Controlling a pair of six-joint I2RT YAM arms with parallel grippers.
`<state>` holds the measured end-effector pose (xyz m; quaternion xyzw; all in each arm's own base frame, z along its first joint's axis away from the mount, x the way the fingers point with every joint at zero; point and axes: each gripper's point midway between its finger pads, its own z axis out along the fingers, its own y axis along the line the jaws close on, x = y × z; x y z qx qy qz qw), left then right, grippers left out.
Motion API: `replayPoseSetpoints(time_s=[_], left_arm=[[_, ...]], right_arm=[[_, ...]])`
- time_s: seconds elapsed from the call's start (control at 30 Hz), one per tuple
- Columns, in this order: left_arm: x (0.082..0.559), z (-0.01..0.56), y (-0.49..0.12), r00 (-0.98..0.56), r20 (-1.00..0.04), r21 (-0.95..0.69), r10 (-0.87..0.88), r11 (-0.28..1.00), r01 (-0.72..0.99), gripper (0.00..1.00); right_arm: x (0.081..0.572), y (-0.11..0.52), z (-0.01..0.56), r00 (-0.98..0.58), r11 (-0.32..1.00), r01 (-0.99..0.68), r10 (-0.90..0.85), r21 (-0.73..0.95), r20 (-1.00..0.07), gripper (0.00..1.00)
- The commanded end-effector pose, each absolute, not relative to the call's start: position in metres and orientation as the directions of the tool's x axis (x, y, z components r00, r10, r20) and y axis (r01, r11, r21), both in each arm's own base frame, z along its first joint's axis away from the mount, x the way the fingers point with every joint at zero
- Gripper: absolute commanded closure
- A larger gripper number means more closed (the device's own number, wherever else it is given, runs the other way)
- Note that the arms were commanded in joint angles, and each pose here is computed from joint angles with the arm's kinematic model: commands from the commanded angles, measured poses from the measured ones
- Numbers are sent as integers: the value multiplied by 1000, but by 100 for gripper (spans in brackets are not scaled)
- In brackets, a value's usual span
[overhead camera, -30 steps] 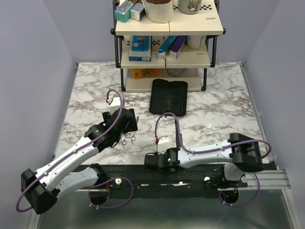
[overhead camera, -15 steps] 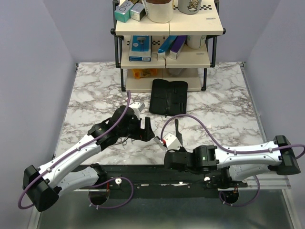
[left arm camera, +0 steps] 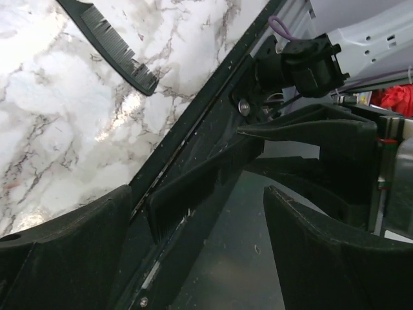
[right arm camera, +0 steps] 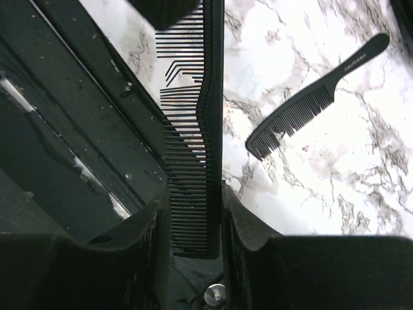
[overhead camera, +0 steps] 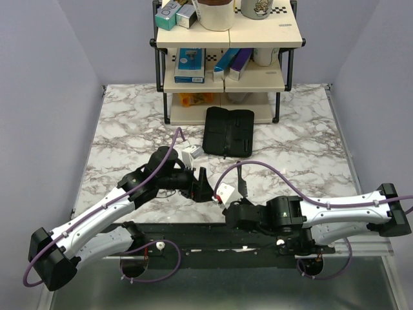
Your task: Sort the hair-cutting tools
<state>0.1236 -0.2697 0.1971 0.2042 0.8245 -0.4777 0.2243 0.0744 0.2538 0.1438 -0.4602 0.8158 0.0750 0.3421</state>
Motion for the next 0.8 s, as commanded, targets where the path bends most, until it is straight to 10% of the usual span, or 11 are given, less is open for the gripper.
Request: replayPoseSetpoints(time_s=[0.0, 0.4, 0.67, 0.77], left_arm=[[107, 207, -272, -824, -550, -743, 136, 371, 558, 12], [98, 215, -272, -819, -557, -759, 138, 318, 569, 41], [96, 217, -270, -813, -564, -749, 145, 324, 578, 100], [100, 216, -268, -809, -571, -737, 137, 348, 579, 100]], right_arm=[[73, 269, 166, -274, 527, -828, -679, -192, -681, 78], [72, 282, 157, -259, 517, -833, -681, -199, -685, 78], [80, 278, 161, -258, 550, -805, -661, -221, -704, 78], [82, 277, 162, -260, 558, -799, -656, -223, -708, 78]])
